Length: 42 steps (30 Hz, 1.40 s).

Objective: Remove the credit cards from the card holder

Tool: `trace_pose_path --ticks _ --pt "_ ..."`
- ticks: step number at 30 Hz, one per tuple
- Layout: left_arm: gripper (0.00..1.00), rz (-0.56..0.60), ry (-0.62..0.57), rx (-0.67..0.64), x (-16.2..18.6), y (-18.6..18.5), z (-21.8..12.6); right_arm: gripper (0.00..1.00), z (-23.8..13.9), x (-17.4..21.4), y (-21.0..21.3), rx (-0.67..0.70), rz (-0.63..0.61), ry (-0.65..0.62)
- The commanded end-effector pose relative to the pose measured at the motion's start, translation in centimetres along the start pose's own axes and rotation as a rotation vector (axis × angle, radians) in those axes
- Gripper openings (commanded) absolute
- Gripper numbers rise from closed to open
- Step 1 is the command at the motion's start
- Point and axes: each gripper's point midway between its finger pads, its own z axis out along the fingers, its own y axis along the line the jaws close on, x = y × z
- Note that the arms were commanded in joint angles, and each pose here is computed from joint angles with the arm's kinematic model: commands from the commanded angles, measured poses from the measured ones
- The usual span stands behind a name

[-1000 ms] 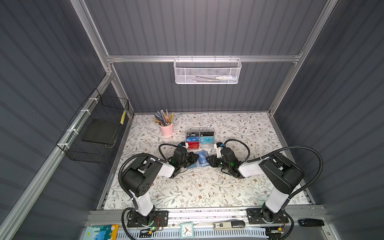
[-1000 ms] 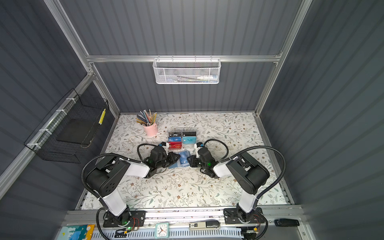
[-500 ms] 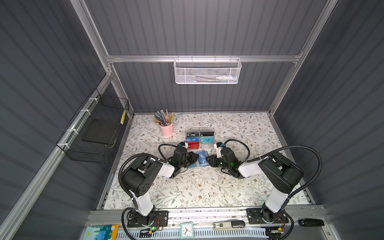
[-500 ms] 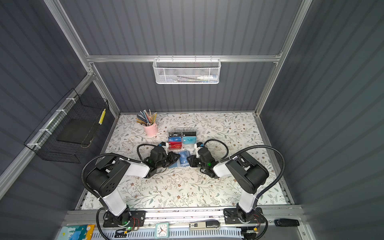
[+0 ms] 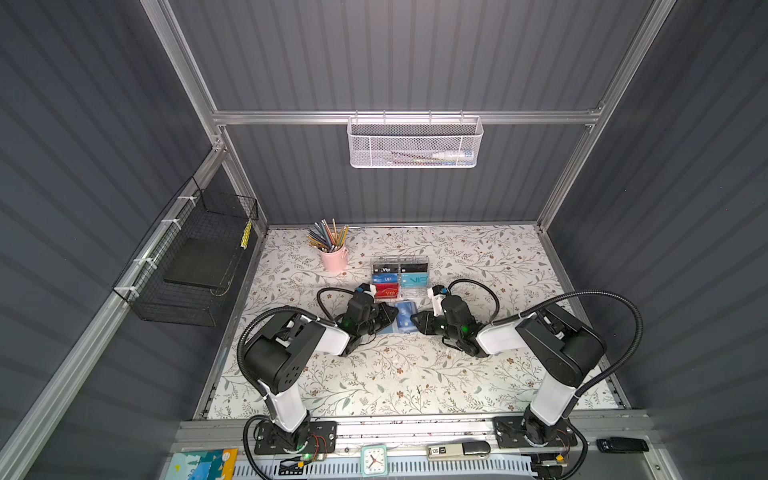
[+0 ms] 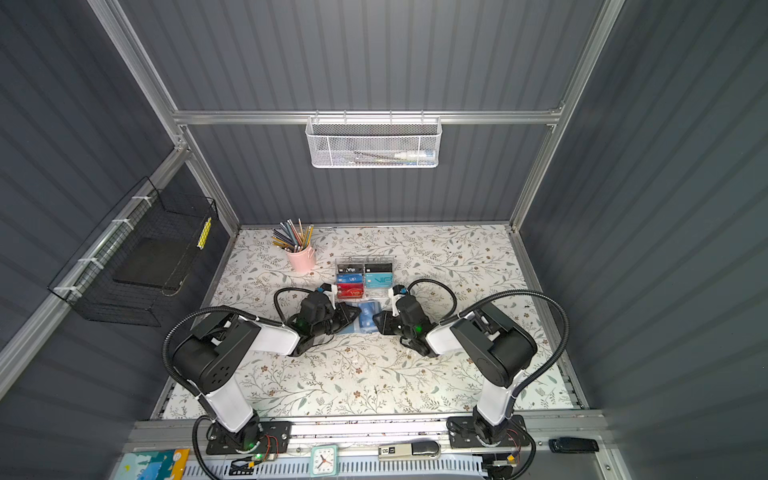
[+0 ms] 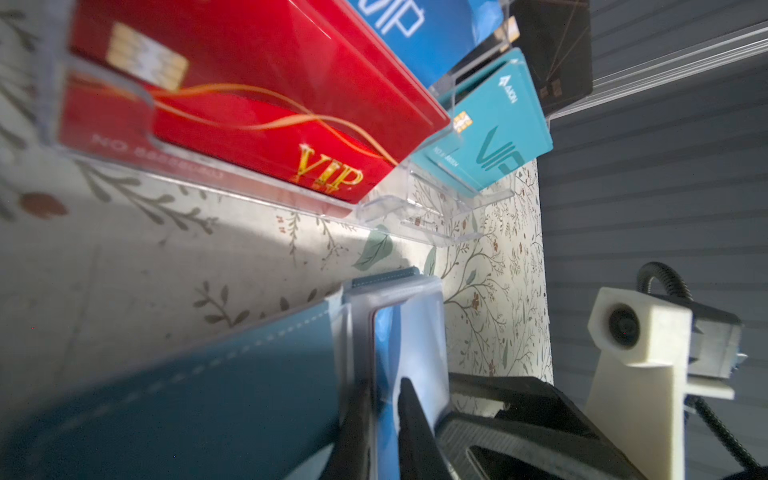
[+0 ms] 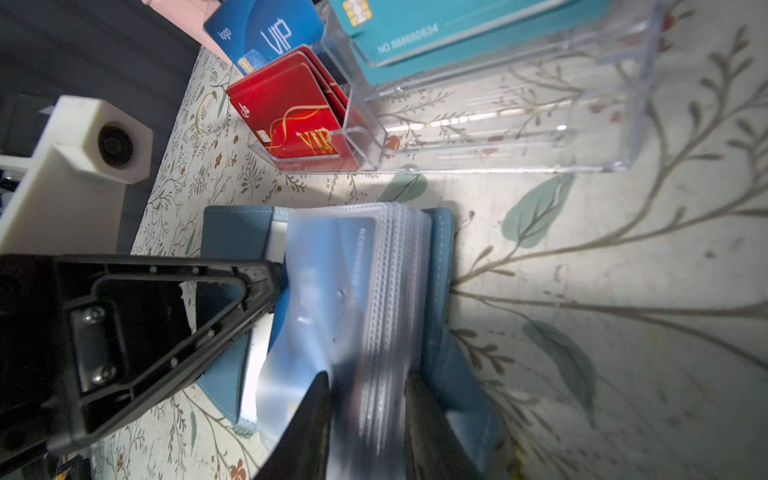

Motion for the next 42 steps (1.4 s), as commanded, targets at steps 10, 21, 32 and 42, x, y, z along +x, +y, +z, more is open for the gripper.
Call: trace_pose_path --ticks 10,21,32,42 --pt "0.15 0.026 -0.005 0.174 -0.1 -5.0 -0.3 0.32 -0.2 8.4 -4.5 0.132 0.061 0.291" --pt "0.18 0.013 0.002 0.178 0.4 -4.5 -0.3 0.32 -0.1 8.5 -4.7 0.136 0.068 0.291" --pt "0.06 0.019 0.011 0.18 0.8 -4.1 -0.3 0.34 -0.1 8.4 -4.7 0.135 0.07 0.29" --pt "0.0 0.024 0.012 0.171 1.1 -3.6 -0.7 0.37 -0.1 8.1 -4.5 0.13 0.069 0.286"
